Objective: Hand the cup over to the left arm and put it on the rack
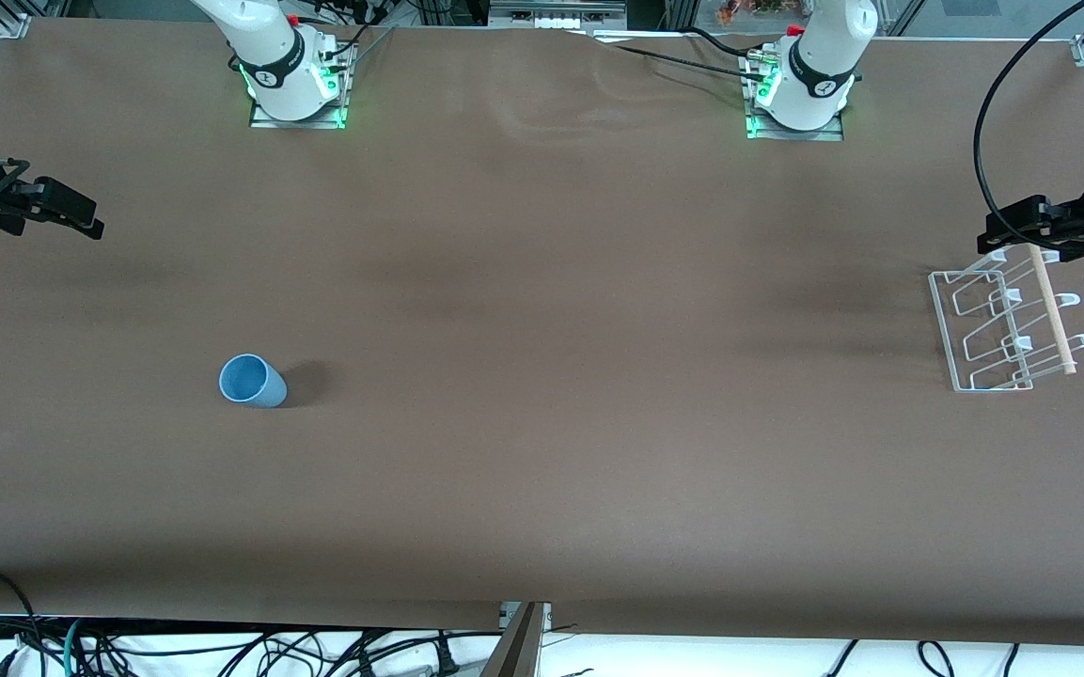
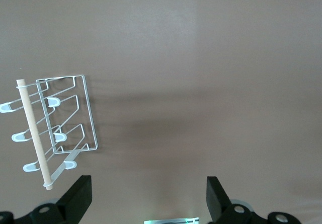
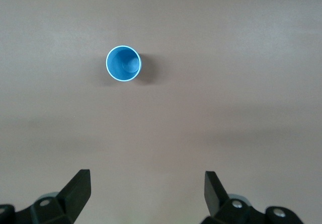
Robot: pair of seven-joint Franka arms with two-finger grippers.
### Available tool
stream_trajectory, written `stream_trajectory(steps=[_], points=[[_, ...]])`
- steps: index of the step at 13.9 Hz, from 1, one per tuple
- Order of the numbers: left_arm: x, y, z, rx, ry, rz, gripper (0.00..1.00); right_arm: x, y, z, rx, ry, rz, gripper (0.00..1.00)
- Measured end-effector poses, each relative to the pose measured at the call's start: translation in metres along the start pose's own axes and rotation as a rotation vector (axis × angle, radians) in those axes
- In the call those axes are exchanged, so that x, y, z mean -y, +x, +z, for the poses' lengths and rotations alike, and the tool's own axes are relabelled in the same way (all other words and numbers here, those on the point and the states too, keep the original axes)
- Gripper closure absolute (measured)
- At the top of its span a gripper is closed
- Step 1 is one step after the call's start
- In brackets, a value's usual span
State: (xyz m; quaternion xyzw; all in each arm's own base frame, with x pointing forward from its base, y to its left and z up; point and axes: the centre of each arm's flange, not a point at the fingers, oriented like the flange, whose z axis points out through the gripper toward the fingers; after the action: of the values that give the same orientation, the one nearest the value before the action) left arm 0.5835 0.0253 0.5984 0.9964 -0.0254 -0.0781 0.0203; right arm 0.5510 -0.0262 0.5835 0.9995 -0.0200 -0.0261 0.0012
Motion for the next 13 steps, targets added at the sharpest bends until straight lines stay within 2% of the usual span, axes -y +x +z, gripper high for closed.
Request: stream_trajectory(steps=[8, 11, 13], points=[[0.000, 0.000, 0.000, 0.000, 0.000, 0.000, 0.00, 0.000, -0.001, 0.001, 0.006, 0.000, 0.000, 0.00], [0.001, 0.000, 0.000, 0.000, 0.000, -0.001, 0.00, 0.001, -0.008, 0.010, 0.087, 0.002, -0.001, 0.00], [0.001, 0.000, 0.000, 0.000, 0.000, -0.003, 0.00, 0.002, -0.009, 0.012, 0.106, 0.002, -0.004, 0.00]])
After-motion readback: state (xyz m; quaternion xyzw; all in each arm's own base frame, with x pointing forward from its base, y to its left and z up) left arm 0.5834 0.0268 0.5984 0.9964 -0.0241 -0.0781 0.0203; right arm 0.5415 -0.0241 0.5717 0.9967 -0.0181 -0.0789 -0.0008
